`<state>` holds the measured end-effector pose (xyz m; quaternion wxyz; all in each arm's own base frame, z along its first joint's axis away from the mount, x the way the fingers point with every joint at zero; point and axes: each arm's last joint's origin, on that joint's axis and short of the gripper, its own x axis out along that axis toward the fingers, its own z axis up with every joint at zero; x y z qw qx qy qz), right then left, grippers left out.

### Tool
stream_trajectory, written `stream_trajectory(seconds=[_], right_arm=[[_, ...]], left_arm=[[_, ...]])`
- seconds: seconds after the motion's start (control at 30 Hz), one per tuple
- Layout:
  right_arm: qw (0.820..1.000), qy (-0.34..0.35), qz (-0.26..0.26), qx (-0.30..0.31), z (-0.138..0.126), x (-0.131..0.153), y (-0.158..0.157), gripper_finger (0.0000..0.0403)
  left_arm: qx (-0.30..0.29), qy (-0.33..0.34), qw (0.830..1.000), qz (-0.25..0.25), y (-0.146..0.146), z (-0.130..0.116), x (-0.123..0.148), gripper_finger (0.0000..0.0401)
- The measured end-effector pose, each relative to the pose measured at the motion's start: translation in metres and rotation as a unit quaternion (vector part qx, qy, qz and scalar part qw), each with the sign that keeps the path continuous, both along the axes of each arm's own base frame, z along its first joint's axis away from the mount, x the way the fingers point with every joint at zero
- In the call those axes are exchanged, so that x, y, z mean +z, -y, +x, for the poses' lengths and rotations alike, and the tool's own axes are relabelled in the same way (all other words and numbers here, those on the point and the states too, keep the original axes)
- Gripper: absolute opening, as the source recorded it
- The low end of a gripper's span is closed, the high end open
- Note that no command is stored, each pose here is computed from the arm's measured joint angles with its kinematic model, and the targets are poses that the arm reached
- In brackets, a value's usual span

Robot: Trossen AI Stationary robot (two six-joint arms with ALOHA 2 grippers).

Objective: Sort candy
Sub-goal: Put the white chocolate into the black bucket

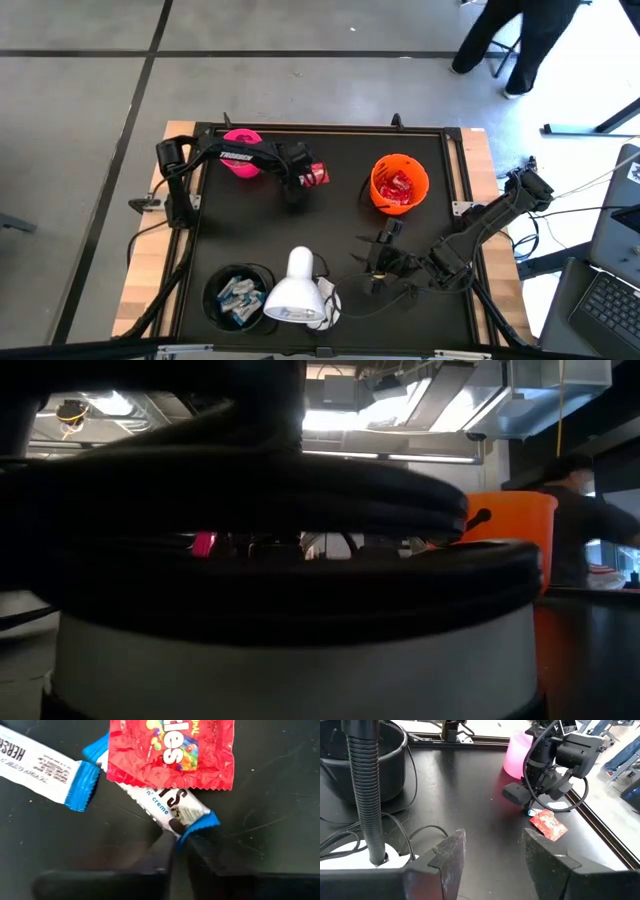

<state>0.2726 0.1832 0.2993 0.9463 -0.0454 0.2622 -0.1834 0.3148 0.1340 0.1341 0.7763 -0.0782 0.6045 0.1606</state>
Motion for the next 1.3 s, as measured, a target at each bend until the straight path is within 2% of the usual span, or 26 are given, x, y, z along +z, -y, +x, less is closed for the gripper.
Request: stream_trajectory(seconds=[0.1, 0.37, 0.67, 0.83, 1.0, 1.17, 1.23, 1.3], right_arm=[[1.000, 0.000, 0.001, -0.001, 0.000, 0.000, 0.000, 0.0193], [1.000, 0.001, 0.002, -0.001, 0.000, 0.000, 0.000, 0.0193], [1.000, 0.001, 0.003, -0.002, 0.000, 0.000, 0.000, 0.0193], [1.000, 0.003, 0.009, -0.006, 0.000, 0.000, 0.000, 0.0193], [1.000, 0.003, 0.010, -0.007, 0.000, 0.000, 0.000, 0.0193], [1.000, 0.003, 0.010, -0.007, 0.000, 0.000, 0.000, 0.0193], [1.000, 0.003, 0.010, -0.007, 0.000, 0.000, 0.000, 0.0193], [1.000, 0.003, 0.011, -0.006, 0.000, 0.000, 0.000, 0.0193]], left_arm=[[-0.005, -0.002, 1.000, 0.000, 0.003, 0.001, 0.000, 0.0008], [-0.047, -0.018, 0.998, 0.036, 0.023, 0.003, 0.008, 0.0000], [-0.078, 0.001, 0.992, 0.098, 0.049, 0.002, 0.040, 0.0000], [-0.092, 0.016, 0.986, 0.139, 0.065, -0.005, 0.067, 0.0000], [-0.099, 0.054, 0.981, 0.156, 0.082, -0.025, 0.107, 0.0000], [-0.111, 0.093, 0.978, 0.150, 0.107, -0.062, 0.148, 0.0000], [-0.137, 0.105, 0.976, 0.132, 0.120, -0.080, 0.161, 0.0000], [-0.189, 0.098, 0.971, 0.113, 0.136, -0.100, 0.170, 0.0000]])
